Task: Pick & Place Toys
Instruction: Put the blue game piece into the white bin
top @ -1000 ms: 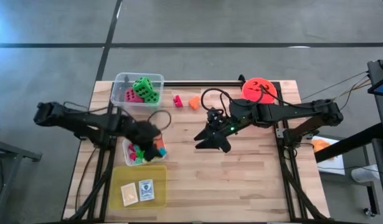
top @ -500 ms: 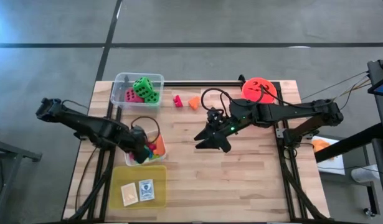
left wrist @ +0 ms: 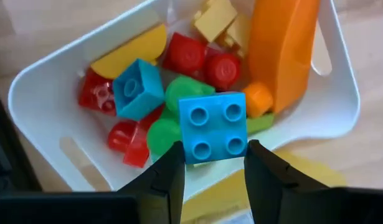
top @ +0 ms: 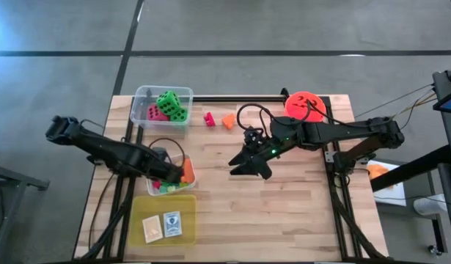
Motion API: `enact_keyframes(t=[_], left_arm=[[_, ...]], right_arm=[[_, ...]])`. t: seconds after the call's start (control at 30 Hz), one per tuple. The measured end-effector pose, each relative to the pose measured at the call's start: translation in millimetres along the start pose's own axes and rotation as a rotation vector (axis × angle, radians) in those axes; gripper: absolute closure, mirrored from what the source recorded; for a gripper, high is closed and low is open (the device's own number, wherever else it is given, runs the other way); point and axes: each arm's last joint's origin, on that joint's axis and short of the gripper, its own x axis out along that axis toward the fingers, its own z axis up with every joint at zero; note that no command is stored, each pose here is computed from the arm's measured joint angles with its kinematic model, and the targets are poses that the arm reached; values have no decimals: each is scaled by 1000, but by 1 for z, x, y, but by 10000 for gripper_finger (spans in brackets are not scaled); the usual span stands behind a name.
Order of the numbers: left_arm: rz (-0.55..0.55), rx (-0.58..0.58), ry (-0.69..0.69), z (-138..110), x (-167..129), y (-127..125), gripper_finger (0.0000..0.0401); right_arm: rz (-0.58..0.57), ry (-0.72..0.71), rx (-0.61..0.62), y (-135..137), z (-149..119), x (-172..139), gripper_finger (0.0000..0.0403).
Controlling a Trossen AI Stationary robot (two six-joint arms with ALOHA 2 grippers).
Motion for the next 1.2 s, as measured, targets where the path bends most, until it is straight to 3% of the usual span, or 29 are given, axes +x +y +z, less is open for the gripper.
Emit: enact_keyframes(t=[0.8,1.2], left_arm=[[48,155,-49,8,33,-25,283],[73,152,-53,7,41,-29,283]], right_arm=[[3,-7,3,0,1,0,122],[3,-6,8,0,0,0,122]])
